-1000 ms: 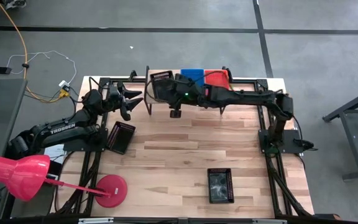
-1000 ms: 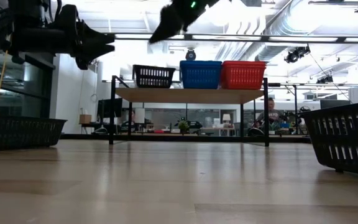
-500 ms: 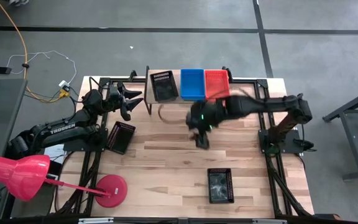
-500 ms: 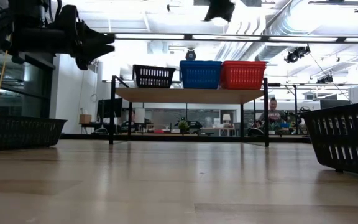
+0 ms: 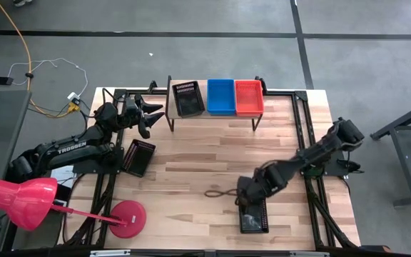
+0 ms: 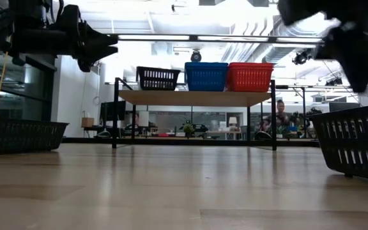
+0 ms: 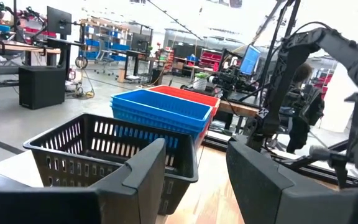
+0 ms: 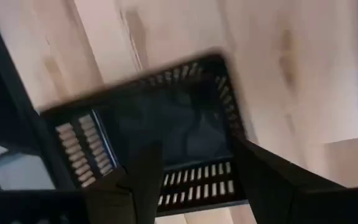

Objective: Stack baskets on shelf by color
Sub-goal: Stack the right black basket on the other black basket on the shelf

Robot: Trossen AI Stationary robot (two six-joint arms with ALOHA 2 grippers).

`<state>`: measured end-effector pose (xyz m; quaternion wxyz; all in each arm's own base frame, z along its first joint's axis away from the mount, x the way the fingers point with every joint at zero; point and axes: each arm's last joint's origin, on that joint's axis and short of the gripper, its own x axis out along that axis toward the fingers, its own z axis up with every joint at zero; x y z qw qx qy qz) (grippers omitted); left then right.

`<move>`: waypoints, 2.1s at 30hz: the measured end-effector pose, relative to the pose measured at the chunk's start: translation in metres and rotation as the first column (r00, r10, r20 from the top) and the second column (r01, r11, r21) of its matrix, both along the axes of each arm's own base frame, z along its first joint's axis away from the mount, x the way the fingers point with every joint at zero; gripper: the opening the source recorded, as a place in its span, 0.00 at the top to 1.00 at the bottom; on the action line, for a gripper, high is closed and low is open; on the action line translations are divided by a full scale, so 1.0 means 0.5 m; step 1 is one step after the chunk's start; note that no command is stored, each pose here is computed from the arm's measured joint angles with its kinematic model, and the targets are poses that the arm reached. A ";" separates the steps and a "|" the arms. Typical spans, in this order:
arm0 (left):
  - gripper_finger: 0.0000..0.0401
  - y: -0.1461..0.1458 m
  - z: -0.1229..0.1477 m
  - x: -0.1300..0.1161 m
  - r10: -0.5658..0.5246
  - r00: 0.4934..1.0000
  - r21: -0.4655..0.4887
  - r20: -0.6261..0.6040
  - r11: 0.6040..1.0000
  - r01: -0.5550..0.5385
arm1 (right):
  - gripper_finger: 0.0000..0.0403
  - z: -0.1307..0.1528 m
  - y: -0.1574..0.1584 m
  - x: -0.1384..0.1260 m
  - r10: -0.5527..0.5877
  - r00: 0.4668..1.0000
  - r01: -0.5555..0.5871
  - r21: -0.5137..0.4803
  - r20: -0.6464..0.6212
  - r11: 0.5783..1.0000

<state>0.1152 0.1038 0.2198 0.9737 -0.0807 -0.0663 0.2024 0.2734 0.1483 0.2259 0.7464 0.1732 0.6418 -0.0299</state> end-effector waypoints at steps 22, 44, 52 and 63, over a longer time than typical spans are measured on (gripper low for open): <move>0.61 0.000 -0.002 0.000 0.000 1.000 -0.006 -0.006 1.000 0.000 | 0.60 -0.131 -0.009 -0.051 0.003 1.000 -0.001 -0.091 0.015 0.996; 0.61 -0.005 -0.005 0.002 -0.087 0.996 0.010 -0.033 0.996 0.087 | 1.00 0.346 -0.193 0.163 0.640 0.664 -0.058 -0.826 0.387 0.561; 0.61 -0.006 -0.006 0.003 -0.114 0.993 -0.006 -0.031 0.993 0.114 | 1.00 0.423 -0.368 0.172 0.698 0.649 0.050 -0.933 0.302 0.356; 0.61 -0.006 0.000 0.002 -0.109 0.994 0.048 -0.026 0.993 0.110 | 1.00 0.366 -0.528 0.213 0.740 0.614 -0.009 -0.934 0.277 0.357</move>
